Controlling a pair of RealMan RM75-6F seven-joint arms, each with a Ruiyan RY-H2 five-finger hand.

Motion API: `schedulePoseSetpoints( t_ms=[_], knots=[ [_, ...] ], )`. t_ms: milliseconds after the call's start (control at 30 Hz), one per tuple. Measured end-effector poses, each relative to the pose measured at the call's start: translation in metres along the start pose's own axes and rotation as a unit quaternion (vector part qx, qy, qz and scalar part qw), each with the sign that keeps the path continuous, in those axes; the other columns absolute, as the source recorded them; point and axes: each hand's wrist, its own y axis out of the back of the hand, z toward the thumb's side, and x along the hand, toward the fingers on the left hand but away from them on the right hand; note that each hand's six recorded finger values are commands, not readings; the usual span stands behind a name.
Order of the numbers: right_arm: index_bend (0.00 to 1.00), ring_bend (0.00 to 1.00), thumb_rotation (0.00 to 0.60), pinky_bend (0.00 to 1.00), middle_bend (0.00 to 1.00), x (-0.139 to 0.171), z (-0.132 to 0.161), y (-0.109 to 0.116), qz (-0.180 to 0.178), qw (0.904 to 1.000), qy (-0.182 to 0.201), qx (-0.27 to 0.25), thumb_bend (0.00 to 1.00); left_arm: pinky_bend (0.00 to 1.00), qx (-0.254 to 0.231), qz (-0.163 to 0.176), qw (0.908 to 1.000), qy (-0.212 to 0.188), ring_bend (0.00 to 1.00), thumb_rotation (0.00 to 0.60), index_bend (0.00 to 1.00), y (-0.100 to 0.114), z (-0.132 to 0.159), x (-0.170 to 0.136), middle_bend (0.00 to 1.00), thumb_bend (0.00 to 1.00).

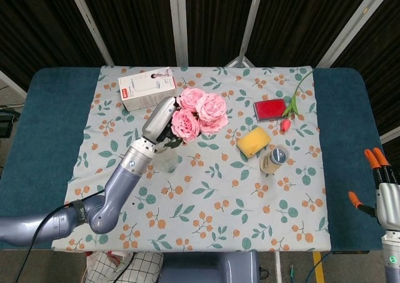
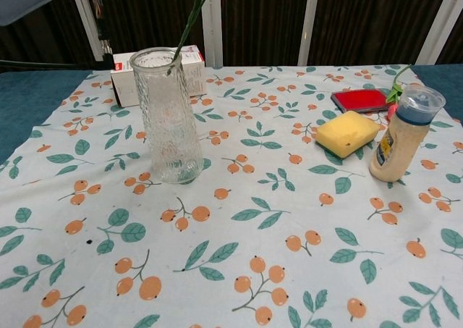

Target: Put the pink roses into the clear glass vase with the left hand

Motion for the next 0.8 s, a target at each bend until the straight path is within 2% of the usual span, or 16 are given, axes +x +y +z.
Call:
schedulePoseSetpoints(
  t_ms=[200,367,533,667,800],
  knots=[
    [0.11,0.18,0.6,0.17,0.07,0.001,0.002,0.0,0.004,1.0,0.0,-0.006,0.27,0.48,0.008,-0.006,0.9999,0.002,0.3,0.6,0.35,0.01,-0.004,-0.02,0.34,0.43],
    [0.11,0.18,0.6,0.17,0.07,0.002,0.005,-0.002,0.008,0.9999,0.003,-0.008,0.27,0.37,0.014,0.0,0.9998,0.01,0.19,0.6,0.19,0.026,-0.01,-0.041,0.22,0.37],
    [0.11,0.17,0.6,0.17,0.07,0.004,0.007,-0.004,0.016,0.9998,0.011,0.003,0.27,0.31,0.029,0.0,0.9991,0.03,0.12,0.6,0.14,0.043,-0.022,-0.06,0.15,0.35],
    [0.11,0.17,0.6,0.17,0.07,0.005,0.014,-0.009,0.033,0.9986,0.036,0.02,0.27,0.29,0.049,-0.002,0.9974,0.052,0.09,0.6,0.1,0.054,-0.036,-0.071,0.13,0.35],
    [0.11,0.17,0.6,0.17,0.07,0.007,0.023,-0.015,0.053,0.9958,0.069,0.03,0.27,0.28,0.044,-0.007,0.9967,0.068,0.09,0.6,0.09,0.056,-0.042,-0.078,0.13,0.35]
  ],
)
